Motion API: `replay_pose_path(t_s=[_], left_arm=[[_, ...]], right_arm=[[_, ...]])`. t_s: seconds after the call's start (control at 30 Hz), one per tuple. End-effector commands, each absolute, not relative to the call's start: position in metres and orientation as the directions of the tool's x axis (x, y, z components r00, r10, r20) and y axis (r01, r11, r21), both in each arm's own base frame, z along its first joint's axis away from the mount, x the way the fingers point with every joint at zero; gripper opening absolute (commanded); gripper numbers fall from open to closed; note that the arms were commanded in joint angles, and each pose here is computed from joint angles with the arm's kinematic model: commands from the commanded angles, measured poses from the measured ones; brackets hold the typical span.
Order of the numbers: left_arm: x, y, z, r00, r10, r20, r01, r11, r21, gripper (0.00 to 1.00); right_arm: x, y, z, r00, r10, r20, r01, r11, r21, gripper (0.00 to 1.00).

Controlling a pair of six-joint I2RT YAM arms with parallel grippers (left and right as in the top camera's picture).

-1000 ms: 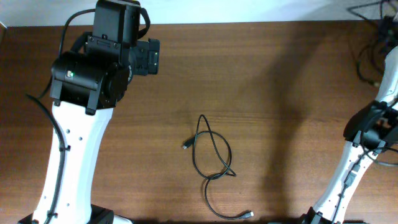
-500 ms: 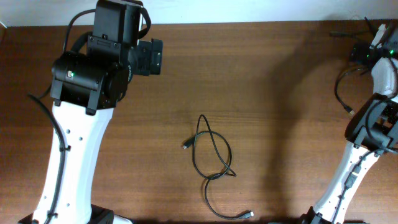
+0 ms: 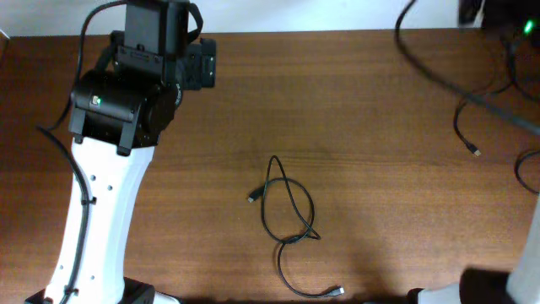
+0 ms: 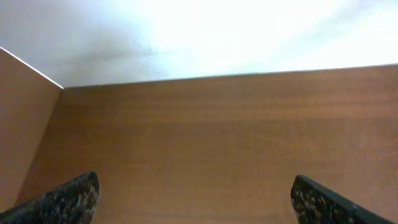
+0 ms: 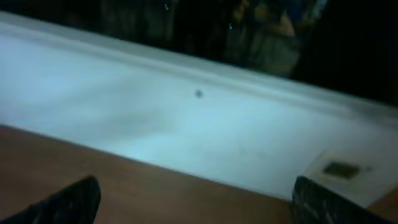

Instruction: Untangle cables

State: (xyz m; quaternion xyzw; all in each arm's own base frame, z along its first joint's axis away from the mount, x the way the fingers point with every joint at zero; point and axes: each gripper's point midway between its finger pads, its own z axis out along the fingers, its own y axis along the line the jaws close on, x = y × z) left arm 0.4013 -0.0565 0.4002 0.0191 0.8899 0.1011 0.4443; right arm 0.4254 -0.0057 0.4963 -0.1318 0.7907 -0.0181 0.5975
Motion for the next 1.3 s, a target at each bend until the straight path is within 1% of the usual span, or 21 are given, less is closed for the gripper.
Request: replay_pose_path(t_s=[0.0,0.03,0.1,0.13,0.17,0.2,0.23,0.27,0.3,0.37,0.47,0.63,0.7,0.77,0.8,0.93,1.0,1.03,1.1,1.2,1.27], left_arm=[[0.406,-0.05,0.413,-0.564,0.104,-0.819,-0.114,0.973,0.201,0.99],[0.405,-0.049,0.413,-0.566,0.105,-0.818,-0.119,0.971,0.206,0.99],[0.402,-0.048,0.409,-0.583,0.109,-0.805,-0.114,0.97,0.215,0.99],[0.401,-0.048,0.407,-0.589,0.112,-0.801,-0.113,0.969,0.218,0.99],[0.401,-0.048,0.407,-0.588,0.111,-0.801,-0.113,0.97,0.217,0.99],[0.402,-0.048,0.408,-0.585,0.11,-0.803,-0.115,0.969,0.217,0.99],[0.404,-0.046,0.41,-0.576,0.104,-0.811,-0.122,0.97,0.211,0.99],[0.406,-0.044,0.413,-0.566,0.098,-0.818,-0.131,0.97,0.206,0.99],[0.406,-0.043,0.413,-0.565,0.095,-0.82,-0.134,0.97,0.205,0.99],[0.406,-0.043,0.413,-0.566,0.095,-0.819,-0.134,0.97,0.205,0.99],[0.406,-0.043,0.413,-0.566,0.095,-0.819,-0.134,0.97,0.205,0.99],[0.406,-0.043,0.412,-0.568,0.096,-0.817,-0.132,0.97,0.206,0.99],[0.406,-0.043,0.412,-0.569,0.096,-0.817,-0.13,0.97,0.205,0.99],[0.404,-0.043,0.41,-0.577,0.099,-0.811,-0.128,0.969,0.209,0.99],[0.403,-0.043,0.409,-0.584,0.101,-0.806,-0.127,0.969,0.213,0.99],[0.4,-0.042,0.404,-0.603,0.106,-0.791,-0.121,0.967,0.222,0.99],[0.4,-0.044,0.402,-0.609,0.108,-0.786,-0.11,0.97,0.218,0.99],[0.401,-0.047,0.4,-0.613,0.108,-0.783,-0.095,0.973,0.208,0.99],[0.405,-0.061,0.393,-0.622,0.108,-0.775,-0.035,0.986,0.165,0.99],[0.42,-0.108,0.384,-0.617,0.101,-0.78,0.155,0.988,0.005,0.99],[0.425,-0.139,0.381,-0.613,0.1,-0.784,0.276,0.956,-0.095,0.99]], right_arm=[[0.431,-0.003,0.413,-0.319,-0.255,-0.913,-0.224,0.956,-0.189,0.98],[0.426,-0.003,0.391,-0.299,-0.254,-0.92,-0.219,0.956,-0.193,0.98],[0.425,0.0,0.361,-0.238,-0.09,-0.967,-0.172,0.984,-0.049,0.98],[0.423,0.004,0.334,-0.298,0.071,-0.952,-0.153,0.981,0.121,0.98],[0.42,0.019,0.305,-0.395,0.186,-0.9,-0.164,0.949,0.268,0.98],[0.413,0.042,0.285,-0.47,0.199,-0.86,-0.227,0.914,0.335,0.98],[0.398,0.082,0.256,-0.58,0.157,-0.799,-0.297,0.872,0.388,0.98],[0.371,0.124,0.233,-0.675,0.057,-0.736,-0.36,0.845,0.396,0.99],[0.348,0.152,0.217,-0.724,-0.036,-0.689,-0.408,0.827,0.386,0.98],[0.308,0.188,0.192,-0.765,-0.207,-0.61,-0.49,0.802,0.341,0.99],[0.255,0.212,0.152,-0.743,-0.463,-0.484,-0.611,0.765,0.206,0.99],[0.217,0.209,0.097,-0.726,-0.578,-0.373,-0.668,0.72,0.185,0.99],[0.203,0.217,0.08,-0.726,-0.576,-0.374,-0.68,0.683,0.266,0.98],[0.204,0.219,0.075,-0.725,-0.571,-0.385,-0.68,0.683,0.269,0.14],[0.206,0.22,0.076,-0.722,-0.568,-0.394,-0.682,0.681,0.268,0.04],[0.213,0.226,0.081,-0.707,-0.558,-0.435,-0.692,0.673,0.261,0.04],[0.228,0.236,0.098,-0.673,-0.543,-0.502,-0.713,0.657,0.244,0.04],[0.244,0.247,0.13,-0.634,-0.525,-0.567,-0.731,0.646,0.219,0.04],[0.279,0.251,0.205,-0.58,-0.471,-0.664,-0.715,0.685,0.138,0.04],[0.326,0.221,0.356,-0.436,-0.315,-0.843,-0.573,0.819,-0.01,0.04],[0.339,0.188,0.417,-0.355,-0.241,-0.903,-0.448,0.892,-0.062,0.04]])
